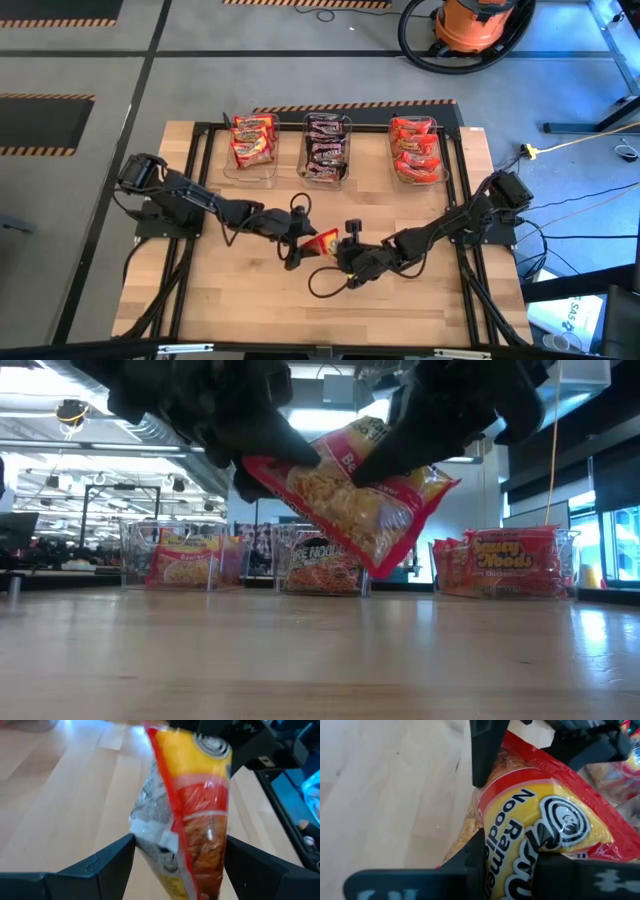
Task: Sort Maruchan noodles
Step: Put the red noodle pack into the left transparent bin
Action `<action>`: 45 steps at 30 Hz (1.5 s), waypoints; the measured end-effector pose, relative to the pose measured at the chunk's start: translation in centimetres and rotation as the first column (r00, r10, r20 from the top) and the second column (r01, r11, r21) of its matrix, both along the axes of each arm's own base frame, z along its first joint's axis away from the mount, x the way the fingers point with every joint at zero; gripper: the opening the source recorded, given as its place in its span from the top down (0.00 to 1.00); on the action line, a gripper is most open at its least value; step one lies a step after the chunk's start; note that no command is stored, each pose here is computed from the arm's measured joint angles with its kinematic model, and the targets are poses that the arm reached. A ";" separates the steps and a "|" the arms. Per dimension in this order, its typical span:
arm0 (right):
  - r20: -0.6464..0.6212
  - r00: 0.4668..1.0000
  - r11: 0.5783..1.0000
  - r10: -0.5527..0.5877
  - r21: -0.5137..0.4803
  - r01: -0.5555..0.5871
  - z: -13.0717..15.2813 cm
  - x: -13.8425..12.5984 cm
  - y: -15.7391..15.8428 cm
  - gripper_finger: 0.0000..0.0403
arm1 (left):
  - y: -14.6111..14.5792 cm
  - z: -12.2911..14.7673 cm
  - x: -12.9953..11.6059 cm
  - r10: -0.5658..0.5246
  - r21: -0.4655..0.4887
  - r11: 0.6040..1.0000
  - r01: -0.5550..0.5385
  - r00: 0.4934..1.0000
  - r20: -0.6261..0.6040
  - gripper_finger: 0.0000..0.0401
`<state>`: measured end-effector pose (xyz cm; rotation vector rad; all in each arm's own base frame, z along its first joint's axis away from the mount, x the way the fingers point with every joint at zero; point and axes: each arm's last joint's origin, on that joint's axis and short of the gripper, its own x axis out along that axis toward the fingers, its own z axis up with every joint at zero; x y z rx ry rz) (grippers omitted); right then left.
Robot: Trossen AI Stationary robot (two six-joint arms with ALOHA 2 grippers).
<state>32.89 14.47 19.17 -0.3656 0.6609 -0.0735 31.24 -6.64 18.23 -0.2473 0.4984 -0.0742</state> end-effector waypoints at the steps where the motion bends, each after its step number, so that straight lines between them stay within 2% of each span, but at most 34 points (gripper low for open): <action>1: -0.001 1.000 1.000 0.004 -0.016 -0.004 0.0 0.0 0.0 0.85 | 0.1 -0.1 0.0 -0.007 -0.004 1.000 0.007 1.000 -0.007 0.30; 5: 0.009 1.000 0.999 0.021 -0.043 -0.021 0.1 0.1 0.0 0.85 | 0.2 0.0 0.0 -0.052 -0.032 0.998 0.052 0.999 -0.004 0.30; 7: 0.028 0.999 0.999 0.025 -0.048 -0.024 0.3 0.3 -0.1 0.85 | 0.2 0.0 0.0 -0.053 -0.013 0.999 0.053 0.999 -0.001 0.30; 18: 0.104 0.994 0.999 0.037 0.018 -0.039 0.9 1.1 -0.5 0.85 | 0.1 0.1 0.1 -0.049 0.049 0.998 0.049 0.999 0.013 0.31; 24: 0.110 0.994 0.997 0.028 0.074 -0.036 0.9 1.1 -0.3 0.85 | 0.1 0.1 0.0 -0.061 0.062 0.996 0.060 0.998 0.014 0.46; 28: 0.108 0.994 0.997 0.024 0.075 -0.032 0.9 1.1 -0.3 0.84 | 0.1 0.1 0.0 -0.073 0.065 0.995 0.072 0.997 0.014 0.54; 31: 0.112 0.994 0.998 0.012 0.067 -0.020 0.9 1.1 -0.4 0.77 | 0.1 0.0 0.0 -0.075 0.072 0.995 0.074 0.997 0.015 0.55; 37: 0.112 0.994 0.996 0.008 0.086 -0.017 2.3 0.2 -0.5 0.55 | 0.1 0.0 0.0 -0.072 0.087 0.994 0.070 0.997 0.012 0.56; 41: 0.025 0.999 0.988 -0.031 0.153 0.027 3.9 -2.0 -0.9 0.44 | 0.2 -0.1 0.0 -0.065 0.093 0.994 0.066 0.998 -0.003 0.56; 45: -0.101 0.989 0.966 -0.106 0.226 0.126 5.1 -5.2 -1.1 0.40 | 0.2 -0.2 -0.1 -0.065 0.094 0.993 0.065 0.998 -0.011 0.56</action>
